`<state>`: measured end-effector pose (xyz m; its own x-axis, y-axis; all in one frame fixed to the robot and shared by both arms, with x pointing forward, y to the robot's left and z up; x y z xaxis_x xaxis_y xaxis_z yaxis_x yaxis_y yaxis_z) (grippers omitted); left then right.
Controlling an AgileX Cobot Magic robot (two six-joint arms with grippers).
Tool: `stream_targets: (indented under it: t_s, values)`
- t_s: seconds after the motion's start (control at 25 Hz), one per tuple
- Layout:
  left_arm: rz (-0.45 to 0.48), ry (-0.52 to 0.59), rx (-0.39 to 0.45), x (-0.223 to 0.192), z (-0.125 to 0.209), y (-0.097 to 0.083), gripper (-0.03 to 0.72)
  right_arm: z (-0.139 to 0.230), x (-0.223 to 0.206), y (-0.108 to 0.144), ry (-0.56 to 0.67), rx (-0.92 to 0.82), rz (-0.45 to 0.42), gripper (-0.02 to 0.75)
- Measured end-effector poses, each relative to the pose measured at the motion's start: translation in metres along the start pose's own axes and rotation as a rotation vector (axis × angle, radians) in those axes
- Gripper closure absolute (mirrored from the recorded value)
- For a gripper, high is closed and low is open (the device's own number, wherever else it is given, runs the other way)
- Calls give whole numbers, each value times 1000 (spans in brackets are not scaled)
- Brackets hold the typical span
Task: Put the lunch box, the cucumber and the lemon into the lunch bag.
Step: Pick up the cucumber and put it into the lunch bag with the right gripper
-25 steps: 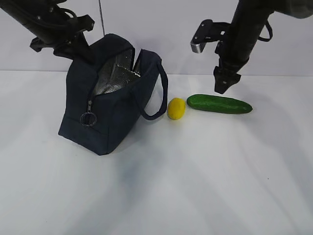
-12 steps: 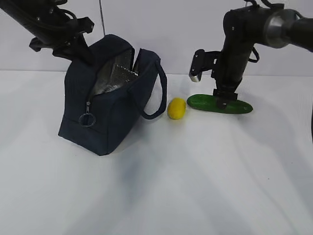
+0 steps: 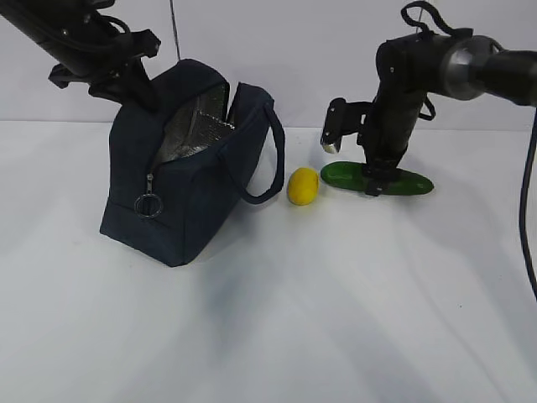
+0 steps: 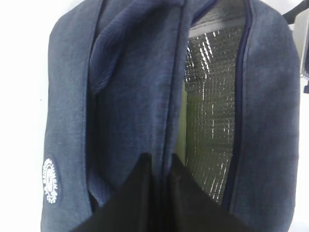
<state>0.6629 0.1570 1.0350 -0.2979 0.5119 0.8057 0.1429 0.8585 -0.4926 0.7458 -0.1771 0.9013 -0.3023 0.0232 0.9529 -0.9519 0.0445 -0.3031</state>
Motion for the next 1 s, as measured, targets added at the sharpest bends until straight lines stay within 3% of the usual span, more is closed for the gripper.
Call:
stream_targets:
  t_s: [0.32,0.56,0.8,1.0]
  values:
    - [-1,-2,-1,0,0,0,667,0,-7,2,3,1,-11,204]
    - [-1,-3,-1,0,0,0,667,-1,-6,2,-1,-2,-13,337]
    - [-1,-3,-1,0,0,0,667,0,-4,3,3,-16,-31,381]
    - [4,-21,3,0,-2,0,667,-1,18,-5,7,-218,-43,382]
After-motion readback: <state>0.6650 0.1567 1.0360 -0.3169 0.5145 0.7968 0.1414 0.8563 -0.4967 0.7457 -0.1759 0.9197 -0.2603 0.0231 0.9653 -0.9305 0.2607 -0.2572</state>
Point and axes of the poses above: a point on each arm's last joint axis where the gripper is mounted, x pointing back along that axis away from the gripper, y along the wrist's bending axis when the last joint is at zero, z = x × y, the point moved 2 cm from there along -x, pointing out along that axis toward the gripper, and after that the axes turned 10 degrees about x, right-handed, at the moved point
